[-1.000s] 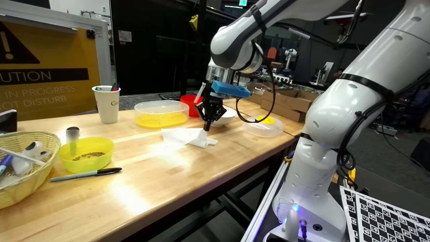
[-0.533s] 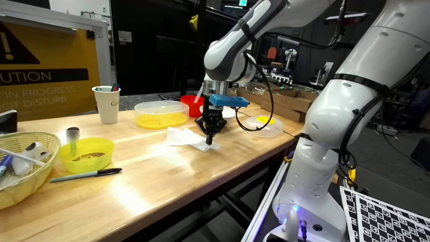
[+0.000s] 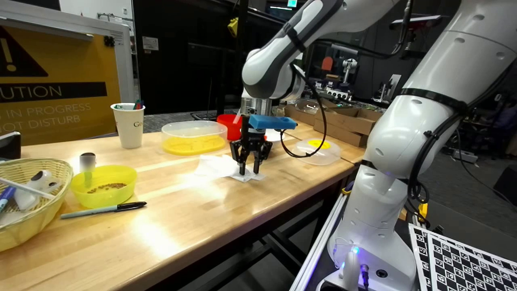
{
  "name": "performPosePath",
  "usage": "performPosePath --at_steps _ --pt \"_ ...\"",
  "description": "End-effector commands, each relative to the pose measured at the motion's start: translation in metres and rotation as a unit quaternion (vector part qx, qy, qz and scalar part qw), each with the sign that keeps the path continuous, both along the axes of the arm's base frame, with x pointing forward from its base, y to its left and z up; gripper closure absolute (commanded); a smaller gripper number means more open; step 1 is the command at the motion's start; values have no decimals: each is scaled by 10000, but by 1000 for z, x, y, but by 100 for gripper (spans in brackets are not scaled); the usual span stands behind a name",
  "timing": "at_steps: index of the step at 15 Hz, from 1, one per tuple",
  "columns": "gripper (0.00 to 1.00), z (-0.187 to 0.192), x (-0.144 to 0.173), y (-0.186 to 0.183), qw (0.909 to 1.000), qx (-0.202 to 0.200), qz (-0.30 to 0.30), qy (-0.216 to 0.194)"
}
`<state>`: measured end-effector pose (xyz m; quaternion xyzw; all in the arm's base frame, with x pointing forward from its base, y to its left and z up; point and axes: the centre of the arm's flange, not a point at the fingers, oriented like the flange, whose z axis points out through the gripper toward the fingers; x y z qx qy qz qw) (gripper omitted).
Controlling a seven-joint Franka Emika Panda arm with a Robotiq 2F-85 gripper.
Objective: Fold the paper towel in half
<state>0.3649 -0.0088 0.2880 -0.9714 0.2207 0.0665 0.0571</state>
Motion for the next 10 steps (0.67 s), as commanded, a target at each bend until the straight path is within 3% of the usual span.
performPosePath --at_steps 1,4,10 --pt "19 24 -16 2 9997 -62 -29 -221" --pt "1 53 -19 0 9990 -138 18 -435" --pt "0 83 -29 7 9975 -395 199 -546"
